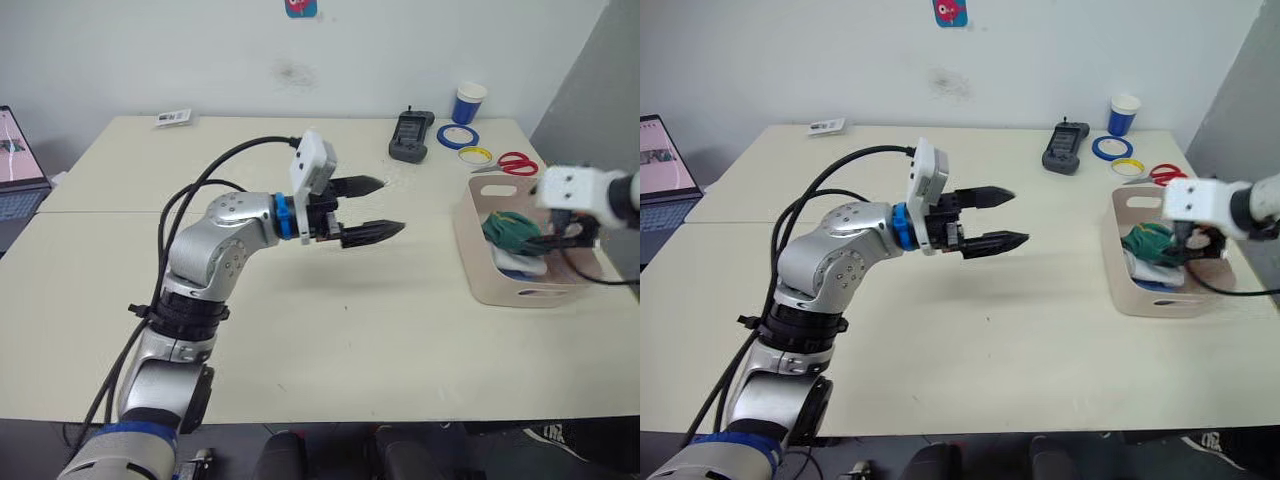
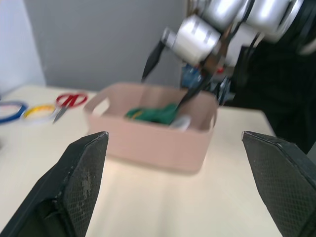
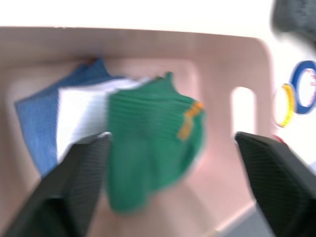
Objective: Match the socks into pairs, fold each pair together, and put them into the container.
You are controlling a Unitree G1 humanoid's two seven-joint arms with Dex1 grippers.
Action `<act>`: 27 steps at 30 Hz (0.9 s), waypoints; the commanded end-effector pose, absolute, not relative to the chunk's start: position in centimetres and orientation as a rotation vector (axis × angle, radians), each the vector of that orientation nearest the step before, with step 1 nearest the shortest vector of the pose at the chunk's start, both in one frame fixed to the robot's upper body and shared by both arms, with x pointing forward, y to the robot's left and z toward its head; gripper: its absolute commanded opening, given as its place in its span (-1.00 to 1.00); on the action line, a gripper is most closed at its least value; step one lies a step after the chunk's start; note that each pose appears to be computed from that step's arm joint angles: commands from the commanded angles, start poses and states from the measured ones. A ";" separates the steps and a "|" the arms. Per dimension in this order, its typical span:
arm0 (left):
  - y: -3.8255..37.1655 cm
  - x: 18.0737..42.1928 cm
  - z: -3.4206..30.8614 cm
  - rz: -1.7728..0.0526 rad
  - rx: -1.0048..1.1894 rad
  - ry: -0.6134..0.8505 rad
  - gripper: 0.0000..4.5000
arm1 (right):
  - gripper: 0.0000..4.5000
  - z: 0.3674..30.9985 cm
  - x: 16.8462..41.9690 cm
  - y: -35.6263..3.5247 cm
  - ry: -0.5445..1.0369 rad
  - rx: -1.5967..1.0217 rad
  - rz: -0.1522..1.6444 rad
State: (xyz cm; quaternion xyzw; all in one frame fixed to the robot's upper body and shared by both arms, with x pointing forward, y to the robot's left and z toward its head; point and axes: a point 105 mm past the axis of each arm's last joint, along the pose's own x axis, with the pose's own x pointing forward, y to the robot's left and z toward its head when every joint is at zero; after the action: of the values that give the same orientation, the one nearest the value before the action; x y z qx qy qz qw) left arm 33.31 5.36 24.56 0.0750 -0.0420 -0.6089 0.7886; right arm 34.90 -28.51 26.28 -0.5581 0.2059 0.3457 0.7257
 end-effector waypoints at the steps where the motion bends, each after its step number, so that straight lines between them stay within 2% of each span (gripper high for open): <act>1: 8.1 33.9 25.5 -1.244 0.209 -0.123 1.00 | 1.00 29.8 34.3 -28.1 0.351 -1.172 0.745; 4: 11.9 34.9 25.4 -1.111 0.223 -0.110 1.00 | 1.00 32.3 34.4 -26.1 0.195 -1.055 0.745; 7: 15.3 35.8 24.9 -0.931 0.226 -0.136 1.00 | 1.00 32.7 34.9 -21.3 -0.037 -0.879 0.801; 9: 17.2 36.6 24.0 -0.770 0.215 -0.148 1.00 | 1.00 31.2 35.0 -17.5 -0.164 -0.720 0.837; 12: 19.4 37.8 23.1 -0.495 0.117 -0.199 1.00 | 1.00 27.3 35.1 -13.0 -0.252 -0.556 0.790; 16: 20.0 37.5 19.9 -0.318 0.088 -0.149 1.00 | 1.00 23.1 35.9 -11.1 -0.251 -0.378 0.584; 21: 19.0 35.1 13.7 -0.220 0.110 -0.007 1.00 | 1.00 17.4 35.2 -10.7 -0.166 -0.225 0.330; 27: 18.2 32.8 10.6 -0.217 0.095 0.050 1.00 | 1.00 12.3 32.6 -8.7 -0.063 -0.248 0.383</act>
State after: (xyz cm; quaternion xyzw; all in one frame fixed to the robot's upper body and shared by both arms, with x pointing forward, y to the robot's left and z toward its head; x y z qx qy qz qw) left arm 33.00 19.15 8.85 0.0412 0.0631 -0.0967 0.9925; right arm 33.14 -9.44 11.00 -0.1140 0.0034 0.1827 0.9765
